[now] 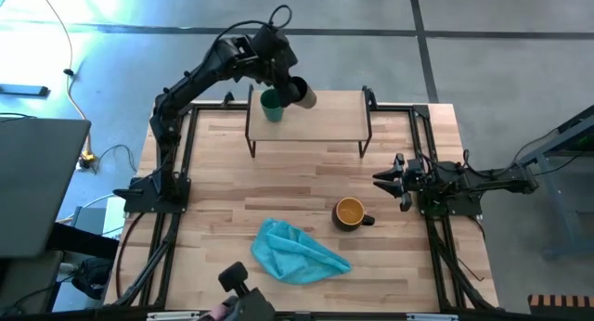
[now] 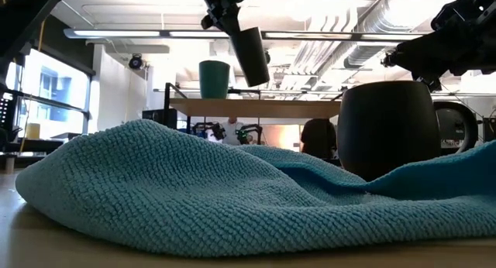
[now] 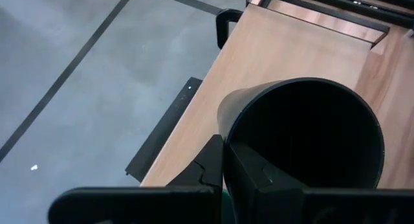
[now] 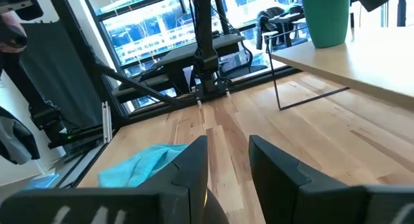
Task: Stack small to large cups/mugs on shelf
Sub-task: Put the black cup on the shelf
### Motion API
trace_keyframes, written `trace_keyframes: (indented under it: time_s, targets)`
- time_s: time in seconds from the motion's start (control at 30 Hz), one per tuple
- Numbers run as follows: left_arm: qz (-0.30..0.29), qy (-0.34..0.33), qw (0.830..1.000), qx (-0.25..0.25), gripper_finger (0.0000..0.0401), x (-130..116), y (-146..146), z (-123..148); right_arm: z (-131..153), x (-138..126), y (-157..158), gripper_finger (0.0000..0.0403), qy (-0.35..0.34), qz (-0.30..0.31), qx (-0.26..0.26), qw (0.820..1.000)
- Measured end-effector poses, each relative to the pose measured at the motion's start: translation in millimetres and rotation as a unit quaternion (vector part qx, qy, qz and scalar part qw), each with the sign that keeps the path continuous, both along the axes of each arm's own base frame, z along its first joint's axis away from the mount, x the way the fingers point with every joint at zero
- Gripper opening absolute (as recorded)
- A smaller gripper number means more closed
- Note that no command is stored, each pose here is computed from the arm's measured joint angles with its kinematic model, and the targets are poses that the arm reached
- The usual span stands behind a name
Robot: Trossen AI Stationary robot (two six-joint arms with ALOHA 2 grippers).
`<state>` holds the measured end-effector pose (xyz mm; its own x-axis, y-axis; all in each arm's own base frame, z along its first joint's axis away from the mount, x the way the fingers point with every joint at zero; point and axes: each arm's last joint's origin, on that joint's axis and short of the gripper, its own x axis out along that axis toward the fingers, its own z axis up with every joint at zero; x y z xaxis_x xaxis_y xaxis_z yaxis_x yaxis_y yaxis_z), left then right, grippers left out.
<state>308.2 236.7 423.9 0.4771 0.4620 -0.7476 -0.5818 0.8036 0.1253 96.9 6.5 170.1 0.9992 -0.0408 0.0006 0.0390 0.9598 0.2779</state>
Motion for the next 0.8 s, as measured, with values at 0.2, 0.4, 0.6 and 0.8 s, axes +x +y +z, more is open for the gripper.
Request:
trace_keyframes:
  time_s: [0.2, 0.4, 0.6, 0.8]
  targets:
    - [-0.008, -0.006, 1.0, -0.009, 0.0, -1.8, 3.7, -0.7, 0.2, 0.0, -0.6, 0.0103, -0.001, -0.01, -0.008, 1.0]
    - [-0.017, -0.002, 1.0, -0.009, 0.0, -0.7, 3.9, -2.2, 0.5, -0.1, -1.1, 0.0103, -0.002, -0.018, -0.01, 1.0]
    - [-0.03, 0.003, 0.999, -0.018, 0.0, -1.4, 2.6, -3.4, 0.5, -0.1, -1.1, 0.0103, -0.002, -0.019, -0.01, 1.0]
    - [-0.042, 0.009, 0.999, -0.027, 0.0, -2.1, 1.0, -4.6, 0.7, -0.1, -1.1, 0.0103, -0.003, -0.019, -0.008, 1.0]
